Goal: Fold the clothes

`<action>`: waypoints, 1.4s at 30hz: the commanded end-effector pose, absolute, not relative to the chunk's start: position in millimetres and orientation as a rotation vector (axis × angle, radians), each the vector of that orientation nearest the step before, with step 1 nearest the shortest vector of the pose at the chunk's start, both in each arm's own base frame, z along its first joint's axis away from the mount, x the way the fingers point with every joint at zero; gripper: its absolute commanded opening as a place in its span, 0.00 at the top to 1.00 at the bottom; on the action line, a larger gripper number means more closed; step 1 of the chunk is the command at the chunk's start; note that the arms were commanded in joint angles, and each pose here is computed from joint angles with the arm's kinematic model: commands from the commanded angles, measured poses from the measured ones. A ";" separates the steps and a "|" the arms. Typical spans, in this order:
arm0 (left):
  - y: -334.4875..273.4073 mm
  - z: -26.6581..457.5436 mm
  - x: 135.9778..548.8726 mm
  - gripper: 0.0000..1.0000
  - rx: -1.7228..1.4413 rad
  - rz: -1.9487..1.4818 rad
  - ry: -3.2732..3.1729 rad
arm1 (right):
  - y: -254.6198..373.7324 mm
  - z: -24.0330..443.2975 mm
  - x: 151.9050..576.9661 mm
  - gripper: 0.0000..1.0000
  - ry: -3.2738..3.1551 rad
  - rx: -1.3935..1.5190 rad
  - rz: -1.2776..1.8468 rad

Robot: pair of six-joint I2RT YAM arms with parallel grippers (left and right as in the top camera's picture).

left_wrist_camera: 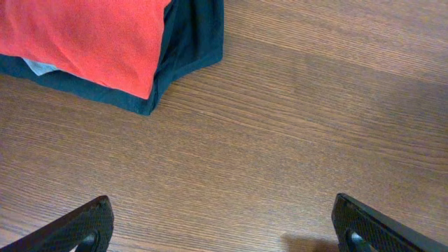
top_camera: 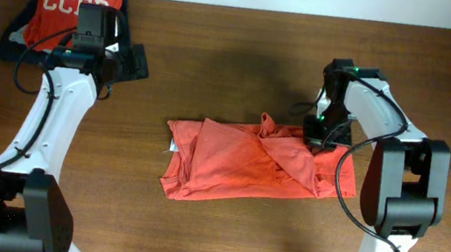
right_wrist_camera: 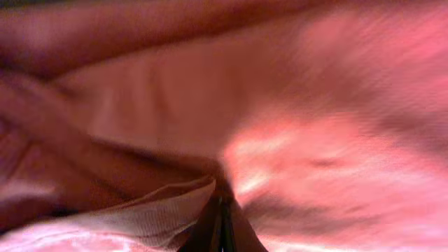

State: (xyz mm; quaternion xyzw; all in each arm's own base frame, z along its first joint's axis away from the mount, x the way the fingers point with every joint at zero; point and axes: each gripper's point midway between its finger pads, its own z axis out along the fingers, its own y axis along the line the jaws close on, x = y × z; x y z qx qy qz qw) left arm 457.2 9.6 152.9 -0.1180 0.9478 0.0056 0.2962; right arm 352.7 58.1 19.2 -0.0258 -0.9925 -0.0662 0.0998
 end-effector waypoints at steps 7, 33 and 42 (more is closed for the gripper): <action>11.6 154.7 459.4 0.01 -0.331 0.020 2.513 | 122.4 62.9 332.1 0.96 -2.795 0.078 -0.771; 11.6 154.6 459.3 0.01 -0.331 0.021 2.513 | 116.0 91.4 358.8 0.96 -2.941 0.212 -0.710; 11.6 154.7 459.4 0.01 -0.331 0.020 2.513 | 80.1 54.6 369.7 0.96 -3.038 0.058 -0.416</action>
